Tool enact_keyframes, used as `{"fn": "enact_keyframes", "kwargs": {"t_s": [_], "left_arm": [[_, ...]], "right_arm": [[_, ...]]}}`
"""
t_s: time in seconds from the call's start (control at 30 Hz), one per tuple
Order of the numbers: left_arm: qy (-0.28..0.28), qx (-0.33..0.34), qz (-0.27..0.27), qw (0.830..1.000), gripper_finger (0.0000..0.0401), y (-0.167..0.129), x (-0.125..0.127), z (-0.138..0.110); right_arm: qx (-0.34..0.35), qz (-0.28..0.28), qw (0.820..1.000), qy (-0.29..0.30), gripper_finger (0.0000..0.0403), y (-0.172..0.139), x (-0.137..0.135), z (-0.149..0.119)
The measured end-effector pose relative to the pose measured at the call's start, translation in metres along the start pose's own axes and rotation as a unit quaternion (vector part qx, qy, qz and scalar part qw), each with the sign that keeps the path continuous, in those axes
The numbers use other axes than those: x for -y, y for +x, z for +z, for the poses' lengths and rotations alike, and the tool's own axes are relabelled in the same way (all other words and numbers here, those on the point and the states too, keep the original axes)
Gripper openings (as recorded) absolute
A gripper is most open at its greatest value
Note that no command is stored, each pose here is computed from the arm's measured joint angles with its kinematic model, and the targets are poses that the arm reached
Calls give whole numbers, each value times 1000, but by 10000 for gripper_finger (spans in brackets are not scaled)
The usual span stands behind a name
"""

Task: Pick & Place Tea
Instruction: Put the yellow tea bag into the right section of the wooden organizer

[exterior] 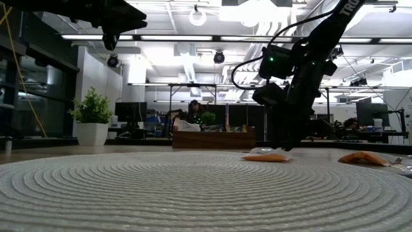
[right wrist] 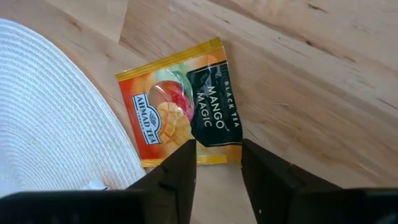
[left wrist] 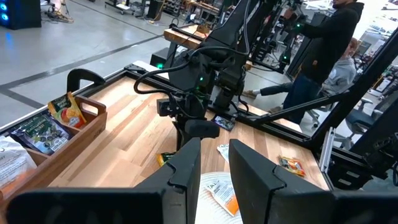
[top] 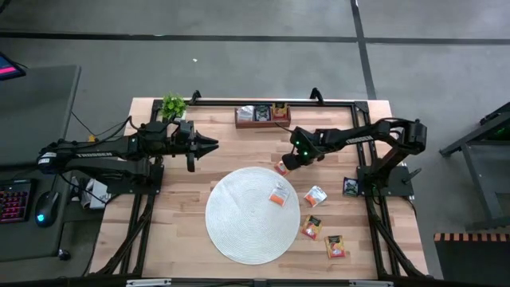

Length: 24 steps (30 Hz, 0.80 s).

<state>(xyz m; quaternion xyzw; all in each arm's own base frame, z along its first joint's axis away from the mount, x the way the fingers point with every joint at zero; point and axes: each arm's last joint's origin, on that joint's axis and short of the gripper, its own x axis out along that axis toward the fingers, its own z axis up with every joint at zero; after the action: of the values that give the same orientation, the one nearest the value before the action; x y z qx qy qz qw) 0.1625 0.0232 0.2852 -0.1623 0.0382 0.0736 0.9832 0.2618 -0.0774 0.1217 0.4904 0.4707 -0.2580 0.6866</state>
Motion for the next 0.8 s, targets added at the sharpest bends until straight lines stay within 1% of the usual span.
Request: {"fn": "enact_keyframes", "kwargs": {"t_s": [0.33, 0.53, 0.8], "left_arm": [[0, 0, 0, 1000, 83, 0, 0, 0], [0, 0, 0, 1000, 83, 0, 0, 0], [0, 0, 0, 1000, 83, 0, 0, 0]], "right_arm": [[4, -9, 1000, -5, 65, 0, 1, 0], [8, -20, 1000, -8, 10, 0, 2, -1], [12, -19, 1000, -15, 2, 0, 2, 0]]}}
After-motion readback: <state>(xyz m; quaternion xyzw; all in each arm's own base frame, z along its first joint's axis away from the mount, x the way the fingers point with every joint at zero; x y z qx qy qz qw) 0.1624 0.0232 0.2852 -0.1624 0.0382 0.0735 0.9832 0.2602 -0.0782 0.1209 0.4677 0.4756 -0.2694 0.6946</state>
